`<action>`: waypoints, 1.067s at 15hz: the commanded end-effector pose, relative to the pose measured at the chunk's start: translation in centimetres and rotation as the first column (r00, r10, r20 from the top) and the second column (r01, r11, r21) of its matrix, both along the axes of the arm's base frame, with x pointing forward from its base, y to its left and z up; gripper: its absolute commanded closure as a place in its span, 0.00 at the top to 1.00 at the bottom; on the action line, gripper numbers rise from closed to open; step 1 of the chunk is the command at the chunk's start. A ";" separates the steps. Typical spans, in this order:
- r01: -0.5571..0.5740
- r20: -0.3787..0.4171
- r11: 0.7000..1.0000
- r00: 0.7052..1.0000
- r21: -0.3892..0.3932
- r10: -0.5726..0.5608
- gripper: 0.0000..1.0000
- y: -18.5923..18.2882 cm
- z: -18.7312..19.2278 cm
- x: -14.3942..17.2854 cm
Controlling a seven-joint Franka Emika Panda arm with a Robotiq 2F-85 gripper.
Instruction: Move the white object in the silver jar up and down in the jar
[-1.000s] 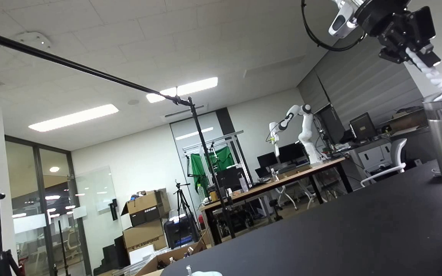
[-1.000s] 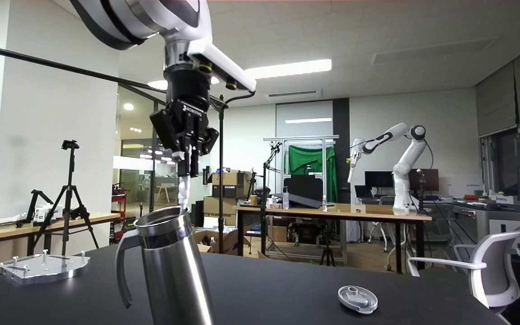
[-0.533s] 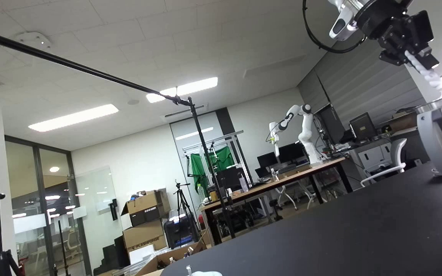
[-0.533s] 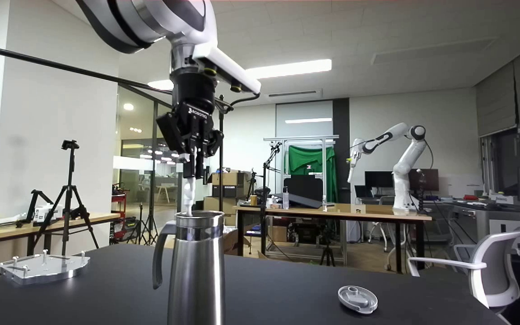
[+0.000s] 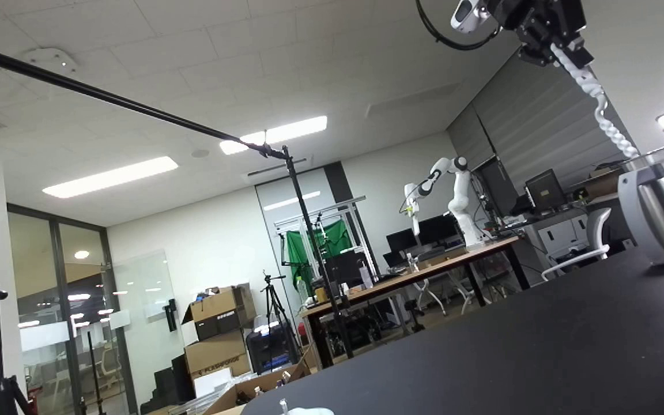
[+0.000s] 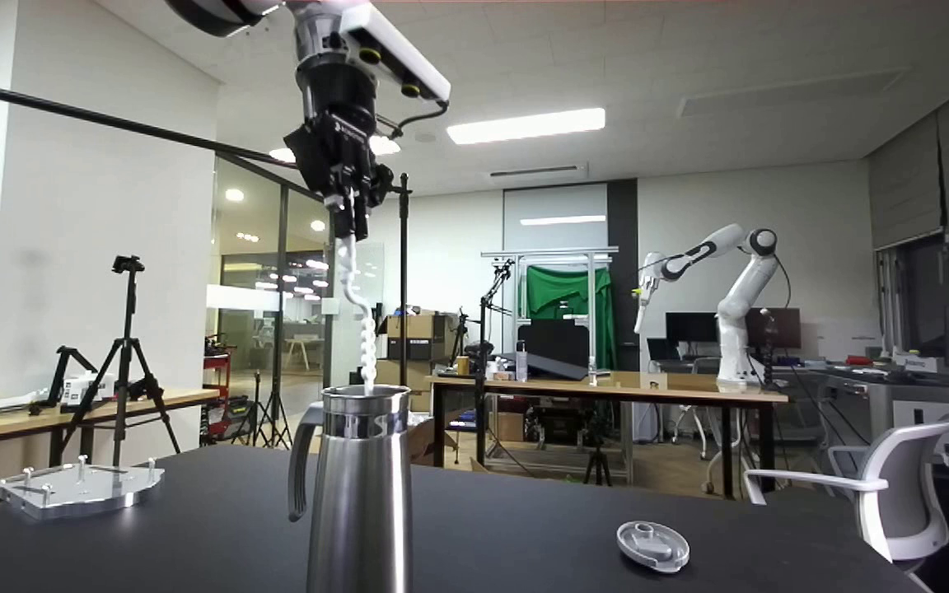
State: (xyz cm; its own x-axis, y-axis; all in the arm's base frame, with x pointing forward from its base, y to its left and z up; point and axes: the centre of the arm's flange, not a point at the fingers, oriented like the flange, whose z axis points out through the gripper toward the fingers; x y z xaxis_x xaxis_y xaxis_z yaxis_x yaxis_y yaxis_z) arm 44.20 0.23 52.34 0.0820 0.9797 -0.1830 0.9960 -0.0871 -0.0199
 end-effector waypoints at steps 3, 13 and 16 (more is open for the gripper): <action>-0.008 0.004 0.999 1.000 -0.032 0.008 0.04 0.2 2.2 1.6; 0.036 -0.149 0.999 0.988 0.009 -0.034 0.04 -2.0 -9.3 4.4; 0.008 -0.137 1.000 0.991 -0.002 -0.008 0.04 -1.5 -7.2 4.0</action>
State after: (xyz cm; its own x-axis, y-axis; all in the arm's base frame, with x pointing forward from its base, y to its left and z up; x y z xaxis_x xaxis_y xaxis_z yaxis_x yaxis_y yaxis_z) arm 48.43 -1.56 42.24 0.0767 0.9780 -0.1937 0.9775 -0.1121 -0.1787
